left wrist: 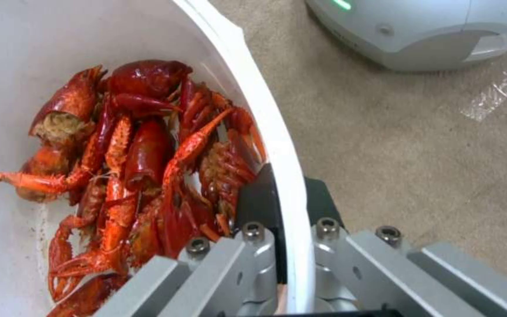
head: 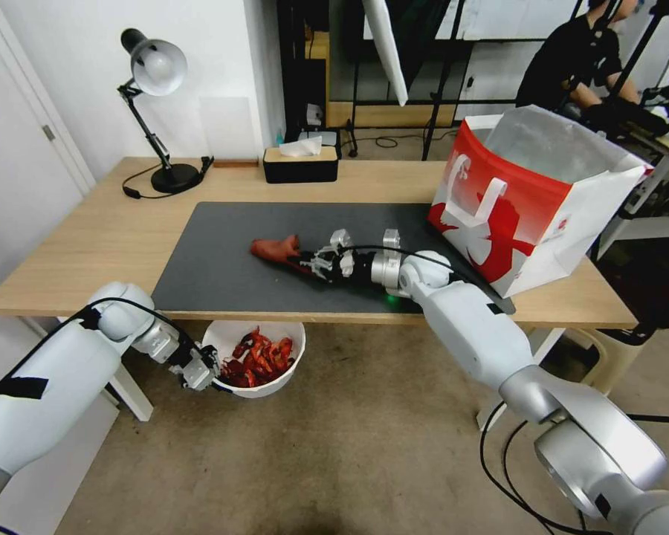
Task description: Sweep shrimp from table into container with towel, then put container into takeout bag.
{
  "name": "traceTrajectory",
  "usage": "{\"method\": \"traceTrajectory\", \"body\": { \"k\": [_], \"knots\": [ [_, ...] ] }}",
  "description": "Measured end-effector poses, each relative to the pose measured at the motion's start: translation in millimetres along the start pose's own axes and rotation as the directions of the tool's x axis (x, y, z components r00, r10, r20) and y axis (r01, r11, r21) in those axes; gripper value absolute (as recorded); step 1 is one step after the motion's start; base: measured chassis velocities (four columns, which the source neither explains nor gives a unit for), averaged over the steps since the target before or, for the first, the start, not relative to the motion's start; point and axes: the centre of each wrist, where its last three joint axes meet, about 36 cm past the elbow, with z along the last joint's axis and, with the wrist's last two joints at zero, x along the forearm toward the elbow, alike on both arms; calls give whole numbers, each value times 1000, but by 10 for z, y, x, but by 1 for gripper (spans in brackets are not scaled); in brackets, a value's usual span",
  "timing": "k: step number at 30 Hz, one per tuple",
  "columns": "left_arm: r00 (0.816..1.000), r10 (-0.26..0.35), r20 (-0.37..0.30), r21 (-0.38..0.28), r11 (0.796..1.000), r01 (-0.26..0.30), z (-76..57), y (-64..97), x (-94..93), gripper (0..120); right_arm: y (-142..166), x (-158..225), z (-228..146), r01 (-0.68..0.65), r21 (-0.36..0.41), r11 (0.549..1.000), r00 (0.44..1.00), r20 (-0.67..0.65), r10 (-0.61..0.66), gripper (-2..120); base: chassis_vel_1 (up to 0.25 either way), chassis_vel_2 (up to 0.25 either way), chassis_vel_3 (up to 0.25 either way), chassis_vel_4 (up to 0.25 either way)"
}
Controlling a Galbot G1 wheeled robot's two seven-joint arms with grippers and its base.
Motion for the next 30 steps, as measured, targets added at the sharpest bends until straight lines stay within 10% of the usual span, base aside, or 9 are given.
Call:
{"method": "traceTrajectory", "body": {
  "k": [30],
  "knots": [
    [1000, -11, -11, 6, 1000, 11, -5, -62, 83, 0, 723, -135, 106, 201, -35, 979, 980, 4, -201, 2, 0, 0, 0, 0]
  ]
}}
